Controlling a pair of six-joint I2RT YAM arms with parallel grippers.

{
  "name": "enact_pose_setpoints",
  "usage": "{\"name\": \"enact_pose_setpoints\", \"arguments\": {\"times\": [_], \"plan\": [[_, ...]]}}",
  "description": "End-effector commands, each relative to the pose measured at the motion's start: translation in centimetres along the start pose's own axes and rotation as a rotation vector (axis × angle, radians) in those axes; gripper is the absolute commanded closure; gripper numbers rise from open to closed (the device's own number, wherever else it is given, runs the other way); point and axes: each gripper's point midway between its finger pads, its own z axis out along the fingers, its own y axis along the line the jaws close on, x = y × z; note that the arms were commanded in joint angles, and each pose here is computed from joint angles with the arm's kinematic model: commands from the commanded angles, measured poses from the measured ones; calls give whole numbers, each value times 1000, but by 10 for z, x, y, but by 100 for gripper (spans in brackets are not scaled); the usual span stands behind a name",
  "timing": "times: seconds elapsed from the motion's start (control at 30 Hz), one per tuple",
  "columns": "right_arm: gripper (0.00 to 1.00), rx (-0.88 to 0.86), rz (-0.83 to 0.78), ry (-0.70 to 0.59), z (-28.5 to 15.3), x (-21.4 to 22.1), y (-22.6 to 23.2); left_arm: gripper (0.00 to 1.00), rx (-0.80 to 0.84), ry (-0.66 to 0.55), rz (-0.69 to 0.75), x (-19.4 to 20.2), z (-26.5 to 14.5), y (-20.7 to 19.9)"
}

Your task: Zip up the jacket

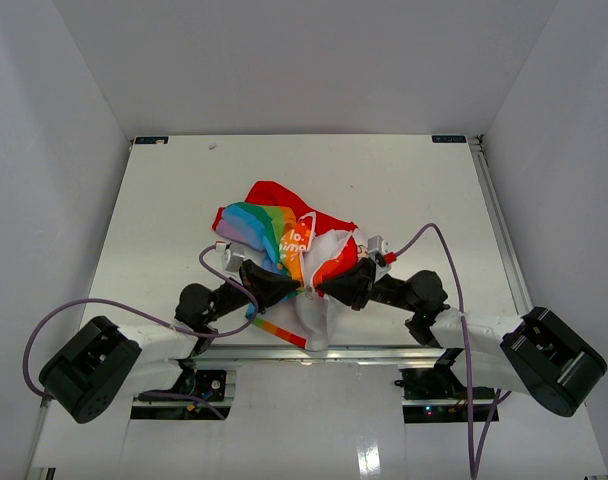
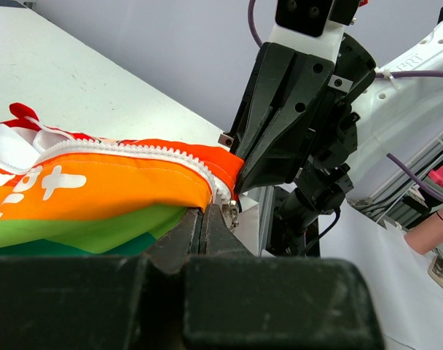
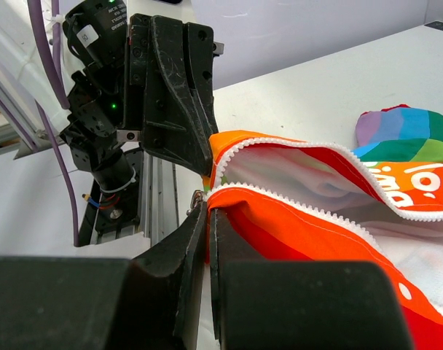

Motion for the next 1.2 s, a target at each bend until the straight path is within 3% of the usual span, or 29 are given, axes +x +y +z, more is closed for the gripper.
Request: {"name": "enact_pose_setpoints", "arguments": {"times": [0.0, 0.37, 1.17], "plan": [[92, -166, -296, -408, 0, -110, 44, 100, 269, -370, 249, -88, -11, -73], [92, -181, -294, -468, 3, -131, 48, 100, 322, -427, 246, -105, -18, -93], [92, -211, -312, -511, -2, -146, 59, 100, 287, -456, 274, -107, -26, -91]]}}
